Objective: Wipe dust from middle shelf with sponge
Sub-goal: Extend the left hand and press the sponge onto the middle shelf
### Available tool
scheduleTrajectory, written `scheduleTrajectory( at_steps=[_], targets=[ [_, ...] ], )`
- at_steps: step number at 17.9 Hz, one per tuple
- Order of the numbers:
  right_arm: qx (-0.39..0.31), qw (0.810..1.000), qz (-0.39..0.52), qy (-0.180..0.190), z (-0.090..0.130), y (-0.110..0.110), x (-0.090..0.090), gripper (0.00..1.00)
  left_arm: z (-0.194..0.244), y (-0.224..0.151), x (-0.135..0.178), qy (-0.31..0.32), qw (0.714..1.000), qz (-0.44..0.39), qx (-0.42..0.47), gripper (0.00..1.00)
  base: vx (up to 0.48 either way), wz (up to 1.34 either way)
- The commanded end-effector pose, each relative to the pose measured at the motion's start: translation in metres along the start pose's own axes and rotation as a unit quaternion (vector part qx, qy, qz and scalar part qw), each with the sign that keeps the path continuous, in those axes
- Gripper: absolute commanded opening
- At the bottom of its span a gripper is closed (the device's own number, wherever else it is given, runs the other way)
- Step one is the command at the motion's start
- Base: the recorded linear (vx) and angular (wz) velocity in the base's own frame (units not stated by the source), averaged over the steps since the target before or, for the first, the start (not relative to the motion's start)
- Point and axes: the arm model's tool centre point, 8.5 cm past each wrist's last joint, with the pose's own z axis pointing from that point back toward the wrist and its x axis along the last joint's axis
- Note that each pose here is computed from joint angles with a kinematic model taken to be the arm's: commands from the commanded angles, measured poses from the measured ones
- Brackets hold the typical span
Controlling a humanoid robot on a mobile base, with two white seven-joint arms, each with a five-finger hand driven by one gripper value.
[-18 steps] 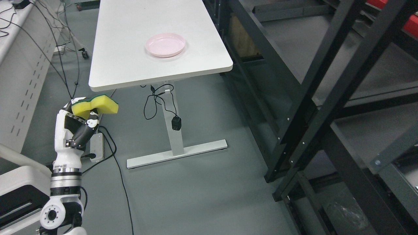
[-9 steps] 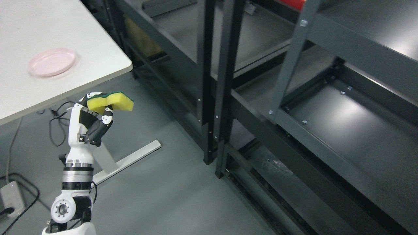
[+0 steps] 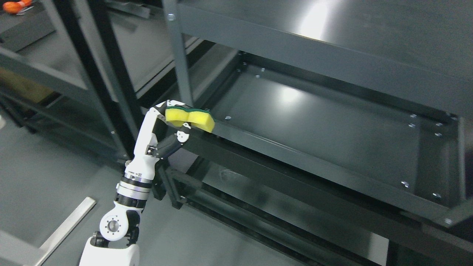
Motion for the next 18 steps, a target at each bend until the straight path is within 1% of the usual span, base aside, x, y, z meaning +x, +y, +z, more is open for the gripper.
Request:
scheduleTrajectory(
  at_steps=[1,5,7,10,13,15,18],
  targets=[
    [-0.008,1.000,0.000,-0.011,0.000,-0.010,0.010,1.00,-0.026,-0.119,0.019,-0.054,0.978,-0.034,-0.197,0.02,-0.012,-0.86],
    [-0.007,1.000,-0.001,-0.011,0.000,-0.010,0.010,1.00,-0.039,-0.144,0.050,-0.168,0.948,-0.081,-0.256,0.02,-0.006,-0.80],
    [-0.008,1.000,0.000,-0.011,0.000,-0.010,0.010,1.00,-0.038,-0.156,0.064,-0.223,0.925,-0.096,-0.293,0.02,0.002,-0.71],
    [-0.007,1.000,-0.001,-0.011,0.000,-0.010,0.010,1.00,-0.044,-0.167,0.088,-0.307,0.880,-0.120,-0.342,0.02,0.010,-0.52],
    [-0.007,1.000,-0.001,-0.011,0.000,-0.010,0.010,1.00,-0.049,-0.166,0.105,-0.333,0.868,-0.131,-0.345,0.02,0.012,-0.31],
    [-0.007,1.000,-0.001,-0.011,0.000,-0.010,0.010,1.00,-0.049,-0.162,0.121,-0.356,0.861,-0.137,-0.336,0.02,0.008,-0.17],
    [-0.007,1.000,-0.001,-0.011,0.000,-0.010,0.010,1.00,-0.062,-0.139,0.153,-0.398,0.850,-0.169,-0.301,0.01,0.003,-0.01]
  ],
)
